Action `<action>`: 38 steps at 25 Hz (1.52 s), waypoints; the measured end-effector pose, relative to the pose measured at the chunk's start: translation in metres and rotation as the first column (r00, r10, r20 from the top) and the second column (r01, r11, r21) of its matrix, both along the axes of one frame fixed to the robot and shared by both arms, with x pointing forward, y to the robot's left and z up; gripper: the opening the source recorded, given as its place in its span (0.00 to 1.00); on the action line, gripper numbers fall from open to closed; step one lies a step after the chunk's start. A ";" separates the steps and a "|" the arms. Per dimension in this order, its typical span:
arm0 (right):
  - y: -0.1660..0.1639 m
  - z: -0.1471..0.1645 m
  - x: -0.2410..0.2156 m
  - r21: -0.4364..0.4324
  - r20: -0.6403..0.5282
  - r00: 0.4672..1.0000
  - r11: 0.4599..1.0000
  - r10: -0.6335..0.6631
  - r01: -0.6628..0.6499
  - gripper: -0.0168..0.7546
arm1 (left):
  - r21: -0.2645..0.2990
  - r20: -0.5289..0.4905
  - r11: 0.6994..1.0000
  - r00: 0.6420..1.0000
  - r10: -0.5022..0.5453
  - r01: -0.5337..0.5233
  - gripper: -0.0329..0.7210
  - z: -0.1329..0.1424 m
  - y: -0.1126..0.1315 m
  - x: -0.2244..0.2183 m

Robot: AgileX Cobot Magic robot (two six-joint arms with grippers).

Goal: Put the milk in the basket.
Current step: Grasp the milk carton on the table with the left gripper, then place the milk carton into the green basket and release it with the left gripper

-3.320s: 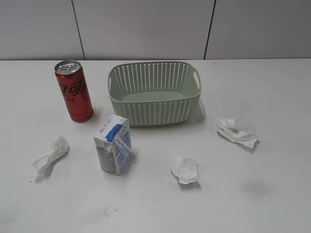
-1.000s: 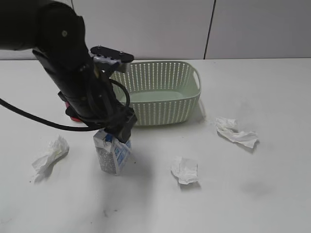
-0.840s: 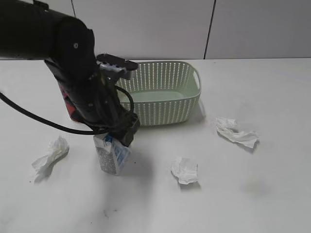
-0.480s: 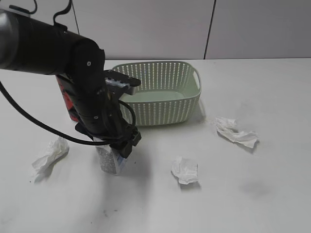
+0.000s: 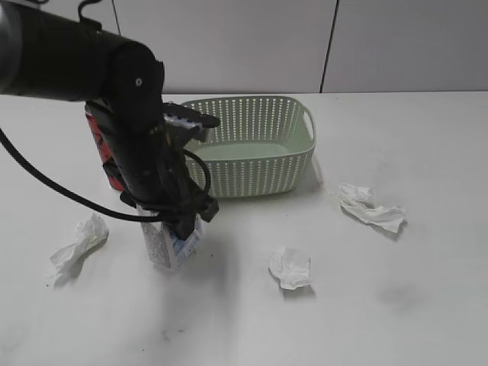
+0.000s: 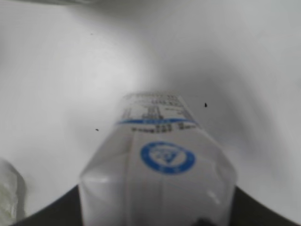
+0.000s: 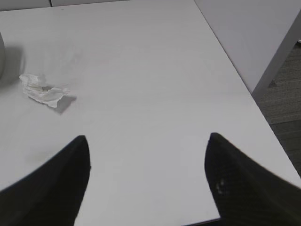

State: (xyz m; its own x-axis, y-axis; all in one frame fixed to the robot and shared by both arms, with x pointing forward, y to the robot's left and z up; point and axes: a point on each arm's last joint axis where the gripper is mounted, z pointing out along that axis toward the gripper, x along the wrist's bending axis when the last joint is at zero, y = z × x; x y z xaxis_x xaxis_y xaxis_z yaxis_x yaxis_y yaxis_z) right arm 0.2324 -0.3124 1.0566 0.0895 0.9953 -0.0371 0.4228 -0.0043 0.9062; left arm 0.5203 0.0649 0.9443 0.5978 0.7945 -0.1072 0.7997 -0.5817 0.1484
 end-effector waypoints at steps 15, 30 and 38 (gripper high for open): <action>0.000 0.000 0.000 0.000 0.000 1.000 1.000 0.000 0.000 0.78 | -0.245 0.472 0.966 0.880 0.046 0.081 0.48 0.154 -0.032 0.060; 0.000 0.000 0.000 0.000 0.000 1.000 1.000 0.000 0.000 0.78 | -0.181 0.256 0.979 0.957 0.134 -0.089 0.48 0.024 -0.027 0.126; 0.000 0.000 0.000 0.000 0.000 1.000 1.000 0.000 0.000 0.78 | -0.196 0.235 0.976 0.962 0.142 -0.096 0.61 0.012 -0.032 0.131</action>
